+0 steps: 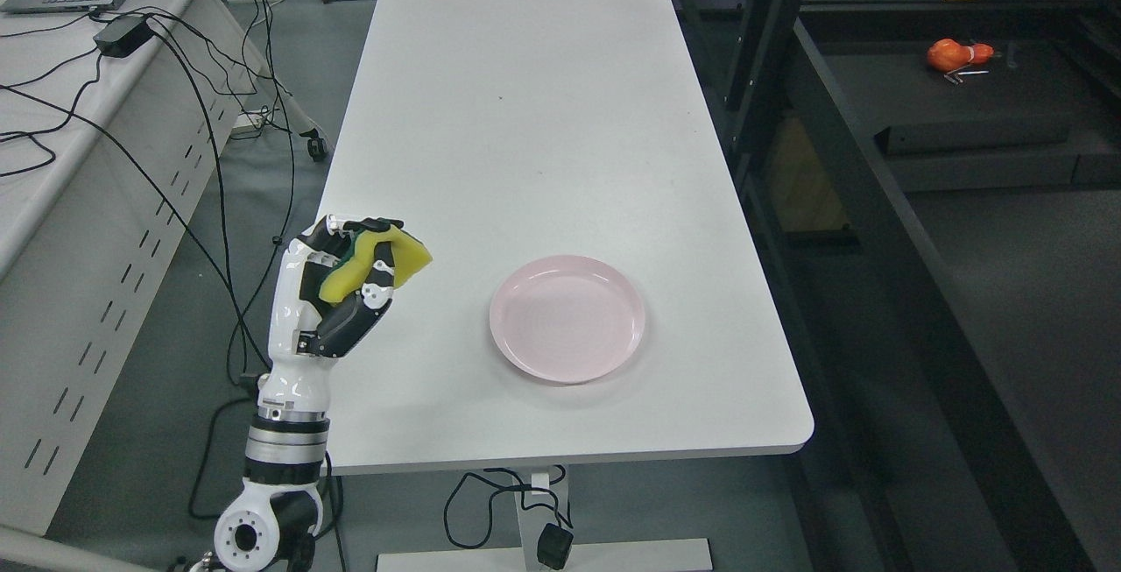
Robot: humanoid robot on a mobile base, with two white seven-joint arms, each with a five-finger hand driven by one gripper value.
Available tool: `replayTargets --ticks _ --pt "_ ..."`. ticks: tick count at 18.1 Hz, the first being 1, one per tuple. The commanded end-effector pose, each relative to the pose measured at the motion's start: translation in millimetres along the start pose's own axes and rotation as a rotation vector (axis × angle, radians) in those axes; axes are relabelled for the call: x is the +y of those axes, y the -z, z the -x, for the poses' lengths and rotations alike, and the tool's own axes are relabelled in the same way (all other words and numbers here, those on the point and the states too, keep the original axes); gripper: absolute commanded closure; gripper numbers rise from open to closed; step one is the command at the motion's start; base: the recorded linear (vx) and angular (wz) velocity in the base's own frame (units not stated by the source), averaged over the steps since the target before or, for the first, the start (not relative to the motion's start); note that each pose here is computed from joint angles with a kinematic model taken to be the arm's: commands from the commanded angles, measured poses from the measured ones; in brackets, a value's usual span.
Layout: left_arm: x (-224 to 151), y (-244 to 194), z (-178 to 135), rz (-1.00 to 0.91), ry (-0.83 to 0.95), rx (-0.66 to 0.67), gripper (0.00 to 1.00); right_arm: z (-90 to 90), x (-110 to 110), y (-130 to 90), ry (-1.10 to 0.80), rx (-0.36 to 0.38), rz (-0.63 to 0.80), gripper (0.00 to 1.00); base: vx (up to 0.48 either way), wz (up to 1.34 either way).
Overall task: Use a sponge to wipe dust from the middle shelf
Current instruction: 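Hold the sponge in the left hand while turning toward the shelving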
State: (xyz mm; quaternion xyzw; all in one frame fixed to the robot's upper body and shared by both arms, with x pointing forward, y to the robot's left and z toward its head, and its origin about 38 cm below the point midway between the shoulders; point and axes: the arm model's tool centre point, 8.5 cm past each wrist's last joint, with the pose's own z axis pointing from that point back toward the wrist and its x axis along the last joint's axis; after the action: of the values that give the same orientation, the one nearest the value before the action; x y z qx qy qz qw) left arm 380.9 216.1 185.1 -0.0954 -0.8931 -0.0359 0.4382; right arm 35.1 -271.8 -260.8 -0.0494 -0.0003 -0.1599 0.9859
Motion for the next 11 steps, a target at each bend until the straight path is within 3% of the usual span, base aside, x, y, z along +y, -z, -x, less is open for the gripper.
replayTargets --ticks 1,11 --pt "-29.6 -4.6 0.3 0.075 -0.046 -0.010 1.00 -9.0 -10.3 0.0 0.002 -0.021 0.015 0.00 -0.201 0.08" --pt "-31.6 -20.8 6.1 0.070 -0.054 0.028 1.00 -9.0 -10.3 0.0 0.002 -0.021 0.015 0.00 -0.203 0.01"
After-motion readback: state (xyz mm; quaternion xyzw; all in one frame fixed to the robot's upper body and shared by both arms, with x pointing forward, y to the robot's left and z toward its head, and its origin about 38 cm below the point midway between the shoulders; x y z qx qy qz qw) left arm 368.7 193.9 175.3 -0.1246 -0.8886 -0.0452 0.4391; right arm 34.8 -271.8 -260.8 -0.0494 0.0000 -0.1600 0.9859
